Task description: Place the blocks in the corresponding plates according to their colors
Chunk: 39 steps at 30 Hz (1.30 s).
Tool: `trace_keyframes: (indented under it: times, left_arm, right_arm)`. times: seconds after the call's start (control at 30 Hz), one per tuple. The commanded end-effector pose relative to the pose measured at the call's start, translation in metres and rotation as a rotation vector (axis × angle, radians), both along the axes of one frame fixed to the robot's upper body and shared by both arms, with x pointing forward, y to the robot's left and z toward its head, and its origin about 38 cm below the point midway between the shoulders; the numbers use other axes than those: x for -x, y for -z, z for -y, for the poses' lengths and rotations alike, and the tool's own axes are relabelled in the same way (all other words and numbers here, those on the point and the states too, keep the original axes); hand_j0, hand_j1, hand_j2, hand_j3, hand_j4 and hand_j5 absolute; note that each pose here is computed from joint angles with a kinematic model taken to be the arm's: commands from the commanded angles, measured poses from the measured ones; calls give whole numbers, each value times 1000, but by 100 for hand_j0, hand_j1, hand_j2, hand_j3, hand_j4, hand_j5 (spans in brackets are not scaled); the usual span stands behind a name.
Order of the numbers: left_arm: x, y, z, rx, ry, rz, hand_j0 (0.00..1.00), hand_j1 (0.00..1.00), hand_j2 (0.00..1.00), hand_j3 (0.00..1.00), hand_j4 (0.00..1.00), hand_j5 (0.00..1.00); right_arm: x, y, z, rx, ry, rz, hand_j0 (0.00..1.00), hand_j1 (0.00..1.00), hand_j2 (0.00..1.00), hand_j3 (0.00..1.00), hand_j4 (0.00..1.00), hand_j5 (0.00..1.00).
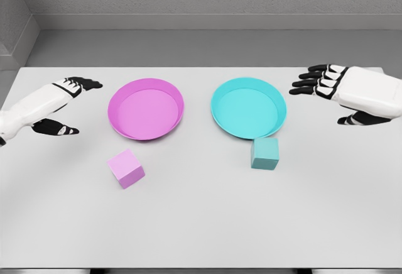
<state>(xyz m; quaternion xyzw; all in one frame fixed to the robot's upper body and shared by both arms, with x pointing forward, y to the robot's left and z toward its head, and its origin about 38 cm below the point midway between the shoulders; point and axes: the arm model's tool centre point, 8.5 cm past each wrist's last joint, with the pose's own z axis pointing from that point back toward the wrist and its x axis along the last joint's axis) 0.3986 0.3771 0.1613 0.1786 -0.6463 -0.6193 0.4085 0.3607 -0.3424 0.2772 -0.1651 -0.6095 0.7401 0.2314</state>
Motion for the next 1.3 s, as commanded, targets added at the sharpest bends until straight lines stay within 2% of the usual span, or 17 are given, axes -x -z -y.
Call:
trace_keyframes:
  times: [0.0, 0.1, 0.17, 0.2, 0.27, 0.37, 0.47, 0.57, 0.67, 0.83, 1.07, 1.27]
  left_arm:
    - [0, -1, -1, 3, 0, -1, 100, 100, 100, 100, 100, 100]
    - [0, -1, -1, 3, 0, -1, 100, 100, 100, 100, 100, 100]
    - [0, 0, 0, -16, 3, -1, 100, 100, 100, 100, 100, 100]
    - [1, 1, -1, -46, 8, 1, 100, 100, 100, 100, 100, 100]
    - [1, 0, 0, -96, 21, 14, 100, 100, 100, 100, 100, 100]
    - [5, -6, 5, -174, 61, 38, 100, 100, 100, 100, 100, 100]
    - [11, -8, 24, -233, 130, 71, 100, 100, 100, 100, 100, 100]
    - [16, -5, 36, -252, 175, 55, 100, 100, 100, 100, 100, 100]
    - [21, -2, 45, -256, 209, 47, 100, 100, 100, 100, 100, 100]
    - [34, 0, 59, -275, 283, 35, 100, 100, 100, 100, 100, 100]
    - [54, 1, 53, -308, 315, 4, 100, 100, 100, 100, 100, 100]
    - [56, 5, 58, -304, 327, 3, 100, 100, 100, 100, 100, 100]
  right_arm:
    - [0, 0, 0, -1, 1, -3, 100, 100, 100, 100, 100, 100]
    - [0, 2, 0, -3, 2, -7, 100, 100, 100, 100, 100, 100]
    - [1, 9, -4, -8, -8, -26, 100, 100, 100, 100, 100, 100]
    - [2, 18, -9, -9, -21, -44, 100, 100, 100, 100, 100, 100]
    - [1, 26, -18, 33, -52, -21, 100, 100, 100, 100, 100, 100]
    - [-3, 34, -31, 14, -75, -18, 100, 100, 100, 100, 100, 100]
    - [-6, 43, -41, 17, -96, -21, 100, 100, 100, 100, 100, 100]
    - [-7, 57, -48, 22, -109, -40, 100, 100, 100, 100, 100, 100]
    - [-17, 77, -51, 78, -99, -93, 100, 100, 100, 100, 100, 100]
    - [-18, 98, -57, 80, -98, -141, 100, 100, 100, 100, 100, 100]
    - [-27, 114, -66, 85, -95, -148, 100, 100, 100, 100, 100, 100]
    - [-31, 124, -68, 96, -89, -155, 100, 100, 100, 100, 100, 100]
